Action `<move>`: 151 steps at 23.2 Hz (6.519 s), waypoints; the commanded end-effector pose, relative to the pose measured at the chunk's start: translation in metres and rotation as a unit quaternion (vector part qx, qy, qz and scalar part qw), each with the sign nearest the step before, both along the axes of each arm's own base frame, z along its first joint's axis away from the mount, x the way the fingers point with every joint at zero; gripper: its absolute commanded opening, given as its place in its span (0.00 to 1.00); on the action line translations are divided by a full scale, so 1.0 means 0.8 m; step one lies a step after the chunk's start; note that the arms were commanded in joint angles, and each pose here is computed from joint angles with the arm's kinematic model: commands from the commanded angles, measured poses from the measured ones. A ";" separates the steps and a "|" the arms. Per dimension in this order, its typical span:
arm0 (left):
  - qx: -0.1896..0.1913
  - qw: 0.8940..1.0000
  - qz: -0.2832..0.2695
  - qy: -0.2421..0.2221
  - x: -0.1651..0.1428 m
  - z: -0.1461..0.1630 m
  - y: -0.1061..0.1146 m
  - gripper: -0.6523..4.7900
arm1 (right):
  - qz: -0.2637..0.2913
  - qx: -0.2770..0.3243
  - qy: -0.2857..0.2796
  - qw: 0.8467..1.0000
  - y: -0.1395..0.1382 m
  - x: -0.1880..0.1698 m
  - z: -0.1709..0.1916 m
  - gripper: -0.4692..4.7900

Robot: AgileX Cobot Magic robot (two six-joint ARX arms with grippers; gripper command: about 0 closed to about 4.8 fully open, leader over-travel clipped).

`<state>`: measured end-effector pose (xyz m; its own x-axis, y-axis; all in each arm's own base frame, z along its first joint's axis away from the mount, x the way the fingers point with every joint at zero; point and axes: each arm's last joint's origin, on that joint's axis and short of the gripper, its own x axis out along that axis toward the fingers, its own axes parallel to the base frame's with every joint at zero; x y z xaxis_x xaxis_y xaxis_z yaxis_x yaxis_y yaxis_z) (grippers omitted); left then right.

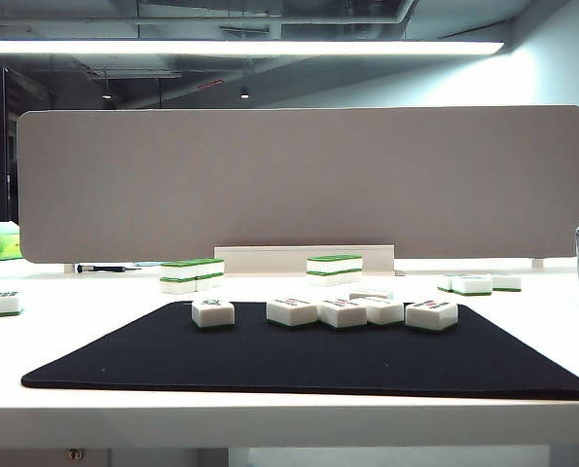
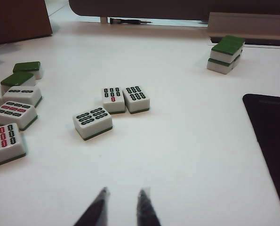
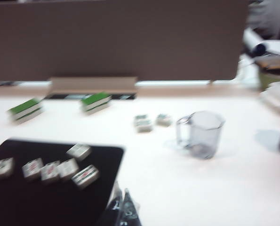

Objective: Align six mahjong tiles in a row on the table.

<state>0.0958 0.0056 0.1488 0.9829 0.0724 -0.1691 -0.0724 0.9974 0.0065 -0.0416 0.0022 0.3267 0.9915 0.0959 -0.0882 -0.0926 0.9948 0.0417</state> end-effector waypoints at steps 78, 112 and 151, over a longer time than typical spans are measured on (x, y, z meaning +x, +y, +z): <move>0.086 0.845 -0.364 0.383 0.349 0.199 -0.185 0.13 | 0.184 0.032 0.112 0.976 0.012 -0.052 -0.013 0.09; 0.277 0.696 -0.454 0.482 0.357 0.070 -0.253 0.83 | 0.183 0.033 0.115 0.976 0.013 -0.053 -0.014 0.09; 0.445 0.526 -0.557 0.464 0.316 0.057 -0.296 0.44 | 0.184 0.031 0.113 0.976 0.013 -0.052 -0.014 0.09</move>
